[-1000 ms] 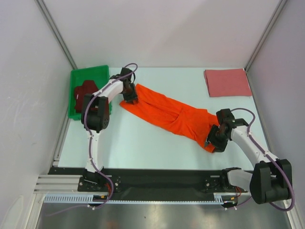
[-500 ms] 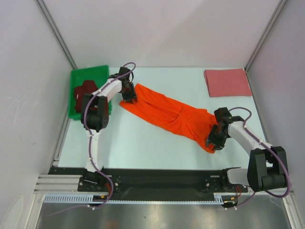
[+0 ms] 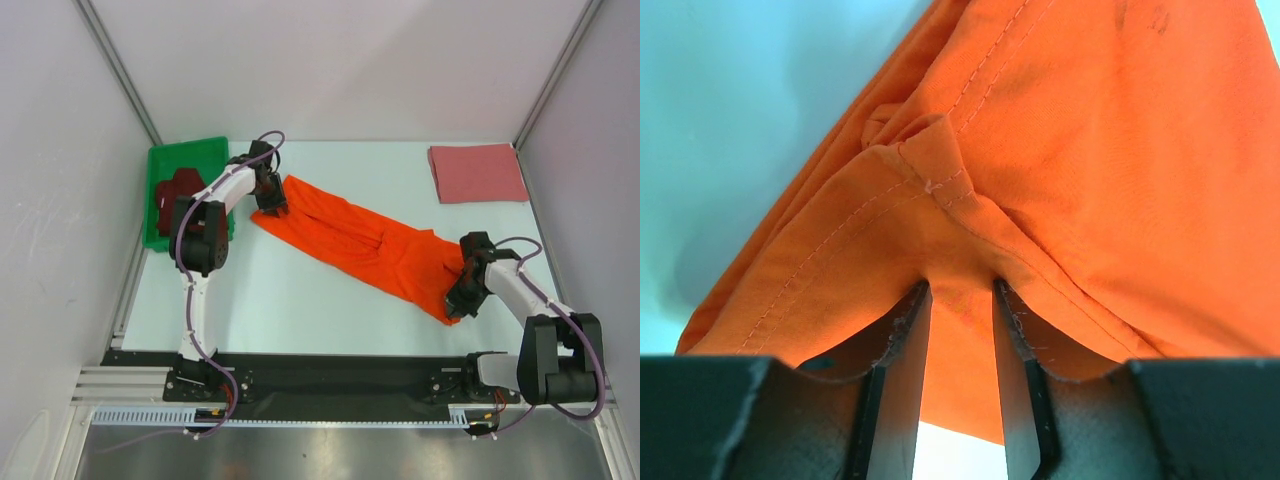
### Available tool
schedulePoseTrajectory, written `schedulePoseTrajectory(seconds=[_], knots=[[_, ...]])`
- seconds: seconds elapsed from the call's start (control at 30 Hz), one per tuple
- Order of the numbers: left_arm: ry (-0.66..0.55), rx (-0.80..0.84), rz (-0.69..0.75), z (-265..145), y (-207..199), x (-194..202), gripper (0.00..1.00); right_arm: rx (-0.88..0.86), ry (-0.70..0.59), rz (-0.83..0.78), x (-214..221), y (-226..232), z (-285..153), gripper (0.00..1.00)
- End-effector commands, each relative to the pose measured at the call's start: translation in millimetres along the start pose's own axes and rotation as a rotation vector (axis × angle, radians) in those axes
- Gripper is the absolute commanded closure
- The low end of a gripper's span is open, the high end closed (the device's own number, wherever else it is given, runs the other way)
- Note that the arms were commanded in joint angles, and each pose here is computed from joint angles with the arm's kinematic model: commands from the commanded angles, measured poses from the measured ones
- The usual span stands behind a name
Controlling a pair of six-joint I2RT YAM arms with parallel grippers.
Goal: Fold and stack the t-shirts
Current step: Fold the tshirt
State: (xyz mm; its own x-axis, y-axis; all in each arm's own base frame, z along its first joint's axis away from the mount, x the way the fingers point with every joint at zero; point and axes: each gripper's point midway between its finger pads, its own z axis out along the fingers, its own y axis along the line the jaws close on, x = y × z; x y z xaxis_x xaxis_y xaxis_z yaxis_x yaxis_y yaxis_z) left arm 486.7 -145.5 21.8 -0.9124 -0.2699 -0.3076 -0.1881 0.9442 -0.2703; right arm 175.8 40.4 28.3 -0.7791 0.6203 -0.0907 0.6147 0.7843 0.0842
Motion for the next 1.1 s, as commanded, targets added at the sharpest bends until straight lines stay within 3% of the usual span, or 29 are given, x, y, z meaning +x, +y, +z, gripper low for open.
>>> schedulePoseTrajectory(seconds=[0.0,0.23,0.33,0.4,0.53,0.83,0.87,1.07], knots=[[-0.009,-0.031,0.001,11.5,11.3,-5.5,0.63,0.102,-0.052,0.086,-8.8,-24.9,-5.7,1.00],[-0.002,-0.040,0.004,13.4,14.7,-3.3,0.63,0.094,0.005,0.081,-0.4,-26.1,2.0,1.00],[-0.007,-0.041,0.015,9.7,15.0,-3.8,0.63,0.076,-0.021,0.064,-7.7,-22.3,-7.3,0.94],[-0.021,-0.045,0.019,2.4,15.4,-5.0,0.62,0.043,-0.044,0.042,-11.8,-17.0,-17.1,0.84],[-0.057,-0.024,0.018,-17.0,10.2,-7.8,0.52,-0.032,-0.080,0.014,-20.0,-3.3,-40.2,0.55],[-0.115,0.013,-0.002,-60.3,-2.7,-11.8,0.41,-0.090,-0.189,0.006,-88.1,20.6,-62.9,0.35],[-0.134,0.023,0.001,-66.7,-5.8,-16.5,0.41,-0.125,-0.148,0.001,-89.8,28.7,-57.9,0.34],[-0.182,0.037,0.035,-83.0,-14.4,-32.9,0.41,-0.187,-0.177,0.044,-141.2,41.6,-50.9,0.35]])
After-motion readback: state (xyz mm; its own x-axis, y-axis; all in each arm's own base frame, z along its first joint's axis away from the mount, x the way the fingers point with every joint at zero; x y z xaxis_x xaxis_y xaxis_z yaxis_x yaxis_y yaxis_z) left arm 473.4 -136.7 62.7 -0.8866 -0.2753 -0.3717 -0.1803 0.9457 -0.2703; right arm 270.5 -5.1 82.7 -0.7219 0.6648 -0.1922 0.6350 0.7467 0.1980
